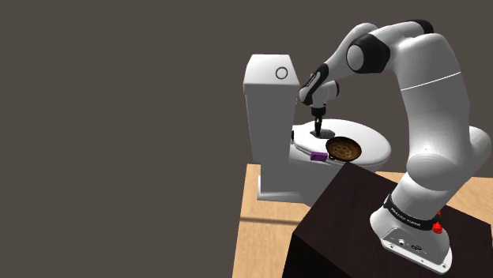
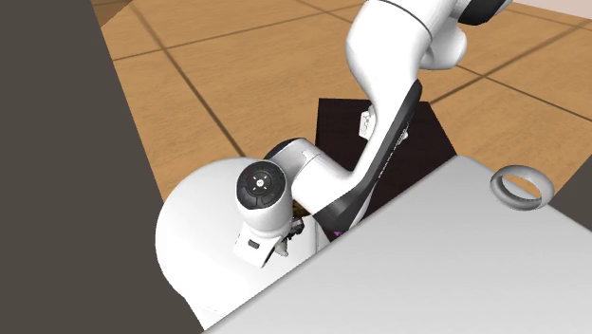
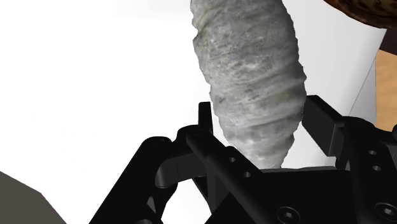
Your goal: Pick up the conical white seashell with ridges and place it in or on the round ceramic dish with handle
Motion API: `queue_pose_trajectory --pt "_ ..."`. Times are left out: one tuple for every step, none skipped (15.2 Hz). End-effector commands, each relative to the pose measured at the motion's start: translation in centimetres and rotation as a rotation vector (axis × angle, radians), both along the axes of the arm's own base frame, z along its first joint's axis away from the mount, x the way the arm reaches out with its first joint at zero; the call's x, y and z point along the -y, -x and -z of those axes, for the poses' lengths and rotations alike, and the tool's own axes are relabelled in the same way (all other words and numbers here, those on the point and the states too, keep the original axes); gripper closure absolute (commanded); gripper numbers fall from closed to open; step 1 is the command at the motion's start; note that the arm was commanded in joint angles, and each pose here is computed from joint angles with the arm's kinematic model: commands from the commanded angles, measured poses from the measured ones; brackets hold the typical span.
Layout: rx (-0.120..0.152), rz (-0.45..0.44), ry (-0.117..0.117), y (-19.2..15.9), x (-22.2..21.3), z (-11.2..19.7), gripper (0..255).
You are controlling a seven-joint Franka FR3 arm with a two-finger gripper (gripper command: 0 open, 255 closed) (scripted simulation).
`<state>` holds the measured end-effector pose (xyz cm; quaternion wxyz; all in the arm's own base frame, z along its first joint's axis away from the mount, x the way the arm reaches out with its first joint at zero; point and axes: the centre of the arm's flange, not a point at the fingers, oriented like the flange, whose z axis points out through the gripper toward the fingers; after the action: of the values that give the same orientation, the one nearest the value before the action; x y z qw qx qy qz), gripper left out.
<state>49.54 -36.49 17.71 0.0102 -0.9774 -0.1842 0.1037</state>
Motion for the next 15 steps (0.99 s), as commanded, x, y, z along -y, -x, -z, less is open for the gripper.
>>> queue_pose_trajectory --pt "0.001 0.000 0.001 0.0 0.0 -0.8 255" --pt "0.001 0.000 0.001 0.0 0.0 -1.3 255" --pt "0.001 0.000 0.001 0.0 0.0 -1.8 255" --pt "0.001 0.000 0.001 0.0 0.0 -2.4 255" --pt "0.001 0.000 0.001 0.0 0.0 -2.9 255" --pt "0.001 0.000 0.001 0.0 0.0 -3.4 255" --pt "0.001 0.000 0.001 0.0 0.0 -4.0 255" --pt "0.001 0.000 0.001 0.0 0.0 -4.5 255" --pt "0.001 0.000 0.001 0.0 0.0 -5.0 255" --pt "0.001 0.000 0.001 0.0 0.0 -5.5 255" --pt "0.001 0.000 0.001 0.0 0.0 -6.1 255" --pt "0.001 0.000 0.001 0.0 0.0 -6.6 255" --pt "0.001 0.000 0.001 0.0 0.0 -7.1 255" --pt "0.001 0.000 0.001 0.0 0.0 -7.7 255" --pt "0.001 0.000 0.001 0.0 0.0 -8.2 255"
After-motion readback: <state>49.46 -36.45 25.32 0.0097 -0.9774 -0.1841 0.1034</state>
